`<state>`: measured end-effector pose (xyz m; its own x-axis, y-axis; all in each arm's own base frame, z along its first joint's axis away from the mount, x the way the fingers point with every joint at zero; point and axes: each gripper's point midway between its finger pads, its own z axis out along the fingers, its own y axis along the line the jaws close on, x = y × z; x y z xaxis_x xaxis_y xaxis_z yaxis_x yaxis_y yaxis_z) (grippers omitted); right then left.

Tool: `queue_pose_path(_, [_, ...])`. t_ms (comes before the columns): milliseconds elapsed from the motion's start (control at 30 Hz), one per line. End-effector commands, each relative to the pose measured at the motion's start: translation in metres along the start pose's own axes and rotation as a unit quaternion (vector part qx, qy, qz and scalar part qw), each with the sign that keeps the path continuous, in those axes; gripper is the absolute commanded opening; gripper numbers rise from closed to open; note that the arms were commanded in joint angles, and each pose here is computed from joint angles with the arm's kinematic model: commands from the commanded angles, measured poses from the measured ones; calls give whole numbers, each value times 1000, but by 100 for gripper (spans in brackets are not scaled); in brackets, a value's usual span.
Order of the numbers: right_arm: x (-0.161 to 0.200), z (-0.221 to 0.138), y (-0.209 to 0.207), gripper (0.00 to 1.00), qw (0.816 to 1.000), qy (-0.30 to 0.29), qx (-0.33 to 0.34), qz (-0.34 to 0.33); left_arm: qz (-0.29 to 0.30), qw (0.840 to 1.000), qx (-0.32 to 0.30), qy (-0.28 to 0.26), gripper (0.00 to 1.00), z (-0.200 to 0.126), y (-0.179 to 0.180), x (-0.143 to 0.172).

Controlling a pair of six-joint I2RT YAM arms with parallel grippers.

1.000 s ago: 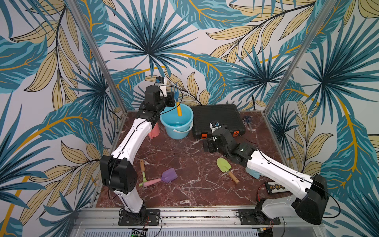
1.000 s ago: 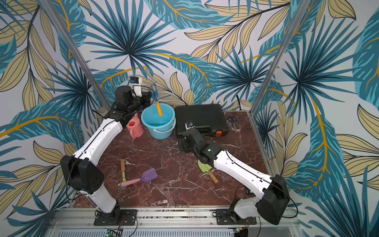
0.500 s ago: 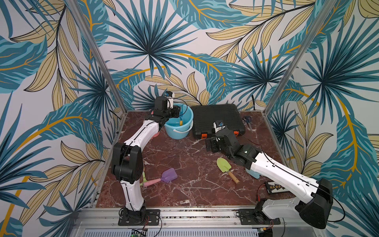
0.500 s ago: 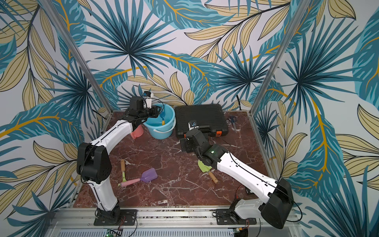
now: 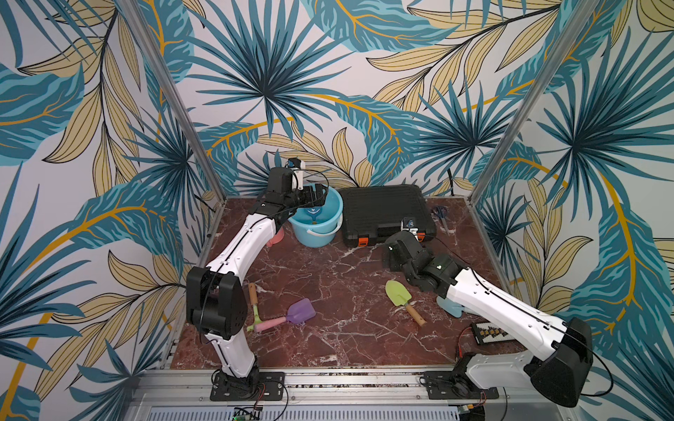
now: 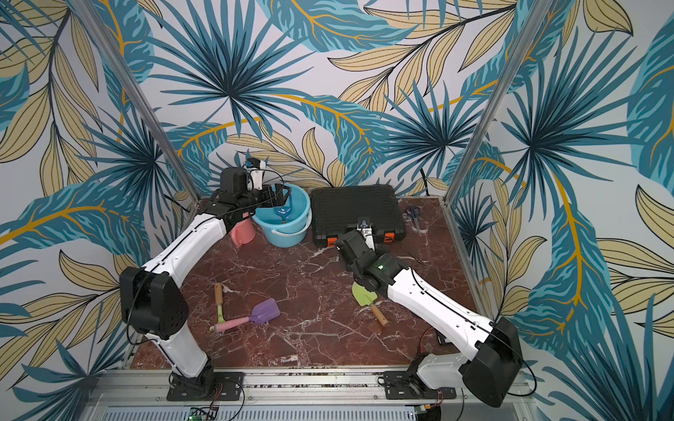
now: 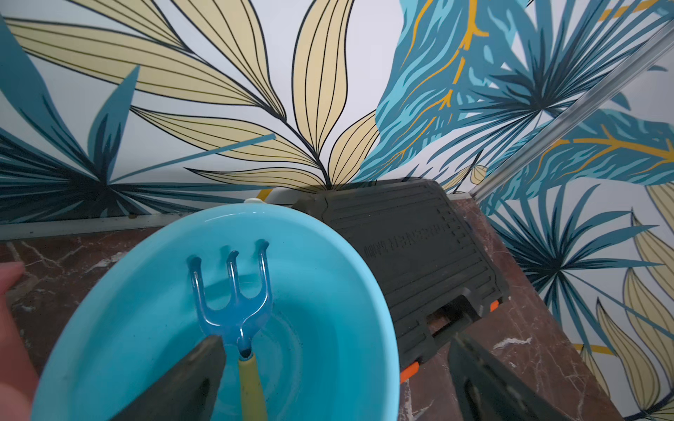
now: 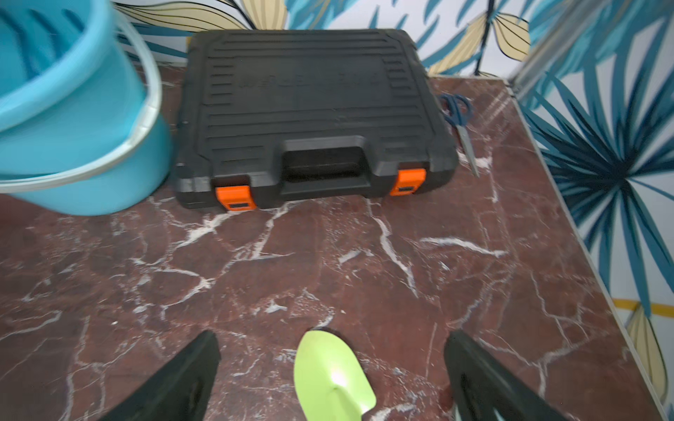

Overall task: Organize the gardening tools
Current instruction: Place the gardening tool in the container, then pick up the gardening tool from the center of the board.

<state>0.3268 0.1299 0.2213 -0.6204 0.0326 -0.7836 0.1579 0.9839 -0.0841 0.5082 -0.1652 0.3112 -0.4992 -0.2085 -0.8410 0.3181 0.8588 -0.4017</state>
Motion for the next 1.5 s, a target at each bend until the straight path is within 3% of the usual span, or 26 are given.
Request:
queue_pose_path(0, [39,7,-54,100,994,56,90,35,-32,999,7,3,100,-21,-6,5])
queue_pose_path(333, [127,15,-156,99,948,161,203,186,-87,995,-41,21,100,-61,8,33])
queue_pose_path(533, [178,34,-165,100,915,230,190,272,-91,995,-34,17,100,-67,5,35])
queue_pose_path(733, [195,56,-158,99,907,255,167,290,-92,995,-30,17,100,-68,3,34])
queue_pose_path(1000, [184,91,-125,100,901,267,60,335,-89,996,-26,21,100,-72,0,34])
queue_pose_path(1167, [163,105,-101,99,895,245,-7,373,-89,995,-31,22,100,-72,2,37])
queue_pose_path(1367, [139,116,-86,99,896,227,-54,379,-93,995,-27,23,100,-71,1,39])
queue_pose_path(1467, [129,112,-95,99,905,221,-30,361,-91,995,-24,22,100,-71,0,37])
